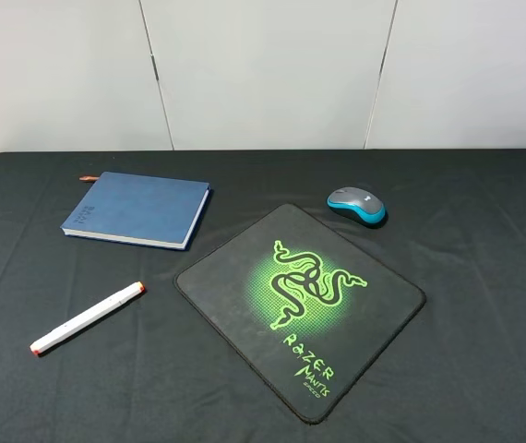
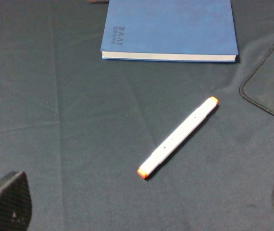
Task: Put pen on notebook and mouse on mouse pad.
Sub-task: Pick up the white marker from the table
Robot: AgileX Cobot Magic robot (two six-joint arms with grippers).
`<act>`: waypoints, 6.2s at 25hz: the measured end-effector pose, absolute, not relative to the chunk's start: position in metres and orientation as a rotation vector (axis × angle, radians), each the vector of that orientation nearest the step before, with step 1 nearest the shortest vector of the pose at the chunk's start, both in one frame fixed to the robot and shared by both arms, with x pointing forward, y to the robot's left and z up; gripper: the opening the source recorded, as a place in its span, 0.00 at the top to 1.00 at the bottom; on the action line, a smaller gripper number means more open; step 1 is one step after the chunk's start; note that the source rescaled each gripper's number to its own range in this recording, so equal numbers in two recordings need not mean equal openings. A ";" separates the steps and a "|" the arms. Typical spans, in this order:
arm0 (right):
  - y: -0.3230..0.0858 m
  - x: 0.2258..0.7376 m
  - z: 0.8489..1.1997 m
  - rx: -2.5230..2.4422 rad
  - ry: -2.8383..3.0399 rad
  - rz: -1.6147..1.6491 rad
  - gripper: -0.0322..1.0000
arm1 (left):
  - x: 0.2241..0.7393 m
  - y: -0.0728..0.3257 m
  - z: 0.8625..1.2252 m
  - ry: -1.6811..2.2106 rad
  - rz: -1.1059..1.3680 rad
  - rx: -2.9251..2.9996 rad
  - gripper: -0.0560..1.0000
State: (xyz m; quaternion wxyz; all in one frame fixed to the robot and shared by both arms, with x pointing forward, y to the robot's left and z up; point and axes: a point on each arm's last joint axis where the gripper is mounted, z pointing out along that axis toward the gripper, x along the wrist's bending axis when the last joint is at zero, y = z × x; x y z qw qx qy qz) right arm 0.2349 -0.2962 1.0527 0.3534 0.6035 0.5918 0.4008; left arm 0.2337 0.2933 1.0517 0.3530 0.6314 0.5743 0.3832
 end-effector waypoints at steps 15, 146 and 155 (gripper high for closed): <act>-0.296 0.235 1.053 1.561 1.530 1.037 0.00 | 0.234 0.293 1.052 1.486 0.991 1.633 0.00; -0.296 0.235 1.053 1.561 1.530 1.038 0.00 | 0.477 0.237 0.879 1.215 0.167 2.827 0.94; -0.296 0.235 1.053 1.561 1.530 1.038 0.00 | 0.477 0.237 0.883 1.211 0.180 2.822 0.95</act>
